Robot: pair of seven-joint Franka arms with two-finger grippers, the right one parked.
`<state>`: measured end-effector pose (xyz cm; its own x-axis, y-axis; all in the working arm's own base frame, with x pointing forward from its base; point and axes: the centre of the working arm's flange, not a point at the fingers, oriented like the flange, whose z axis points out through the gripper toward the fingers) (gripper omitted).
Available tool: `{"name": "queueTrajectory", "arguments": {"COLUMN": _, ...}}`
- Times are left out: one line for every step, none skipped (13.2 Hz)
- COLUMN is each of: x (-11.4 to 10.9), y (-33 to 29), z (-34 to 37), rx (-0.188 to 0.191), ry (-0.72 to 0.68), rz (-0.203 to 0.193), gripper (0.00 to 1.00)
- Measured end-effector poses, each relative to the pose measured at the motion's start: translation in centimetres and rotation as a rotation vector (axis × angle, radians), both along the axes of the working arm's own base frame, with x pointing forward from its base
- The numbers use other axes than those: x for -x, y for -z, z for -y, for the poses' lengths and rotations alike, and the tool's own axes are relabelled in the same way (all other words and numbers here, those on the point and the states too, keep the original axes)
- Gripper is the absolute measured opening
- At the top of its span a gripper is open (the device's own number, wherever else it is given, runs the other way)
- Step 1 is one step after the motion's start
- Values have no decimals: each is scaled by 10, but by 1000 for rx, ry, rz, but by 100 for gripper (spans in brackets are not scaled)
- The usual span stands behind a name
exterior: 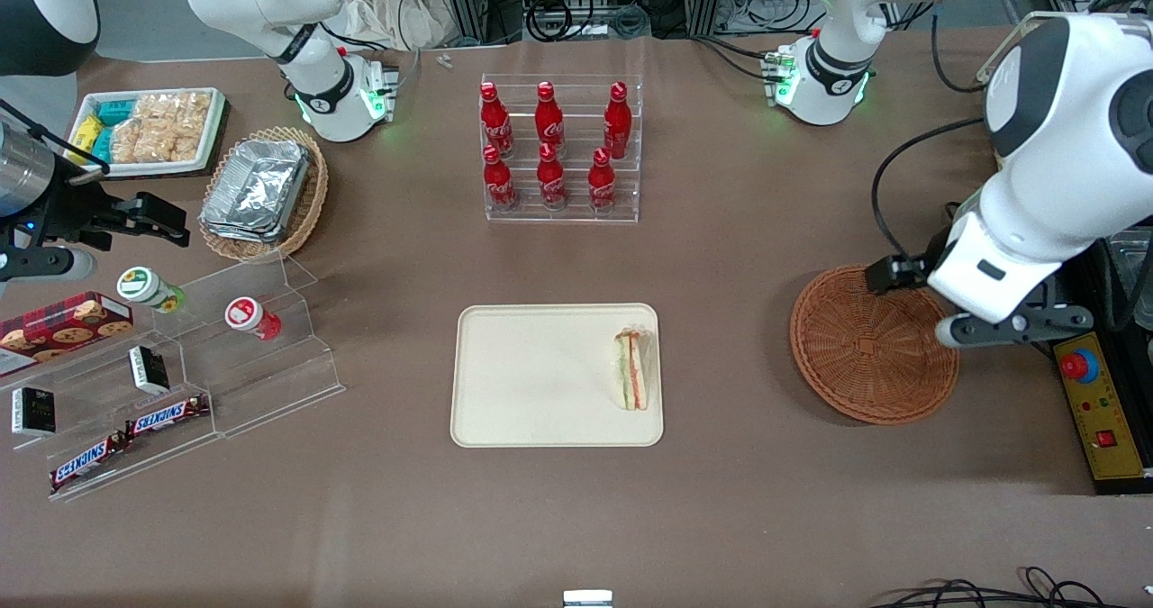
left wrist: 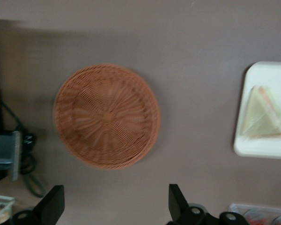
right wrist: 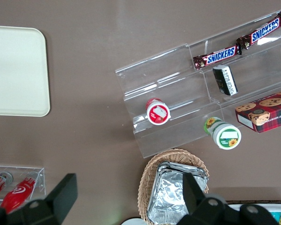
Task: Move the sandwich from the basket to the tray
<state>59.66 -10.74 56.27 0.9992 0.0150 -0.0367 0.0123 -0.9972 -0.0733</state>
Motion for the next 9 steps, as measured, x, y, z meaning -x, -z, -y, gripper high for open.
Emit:
{"name": "queueTrajectory", "arguments": {"x": 12, "y": 1, "z": -14, "rx": -8, "ry": 43, "rz": -13, "gripper": 100}}
{"name": "queueTrajectory", "arguments": {"x": 22, "y": 2, "z": -27, "rx": -4, "ry": 81, "rz": -19, "gripper": 100}}
{"name": "queueTrajectory", "arguments": {"x": 30, "y": -1, "z": -39, "rx": 15, "ry": 103, "rz": -22, "gripper": 100}}
{"name": "queueTrajectory", "arguments": {"x": 35, "y": -5, "z": -52, "rx": 37, "ry": 106, "rz": -22, "gripper": 100}}
{"name": "queueTrajectory", "arguments": {"x": 37, "y": -10, "z": -64, "rx": 48, "ry": 98, "rz": -17, "gripper": 100}}
{"name": "queueTrajectory", "arguments": {"x": 37, "y": -15, "z": -77, "rx": 53, "ry": 86, "rz": -9, "gripper": 100}}
{"name": "queueTrajectory", "arguments": {"x": 36, "y": -20, "z": -87, "rx": 54, "ry": 70, "rz": 1, "gripper": 100}}
{"name": "queueTrajectory", "arguments": {"x": 35, "y": -23, "z": -97, "rx": 55, "ry": 55, "rz": 9, "gripper": 100}}
{"name": "queueTrajectory", "arguments": {"x": 35, "y": -25, "z": -105, "rx": 55, "ry": 42, "rz": 13, "gripper": 100}}
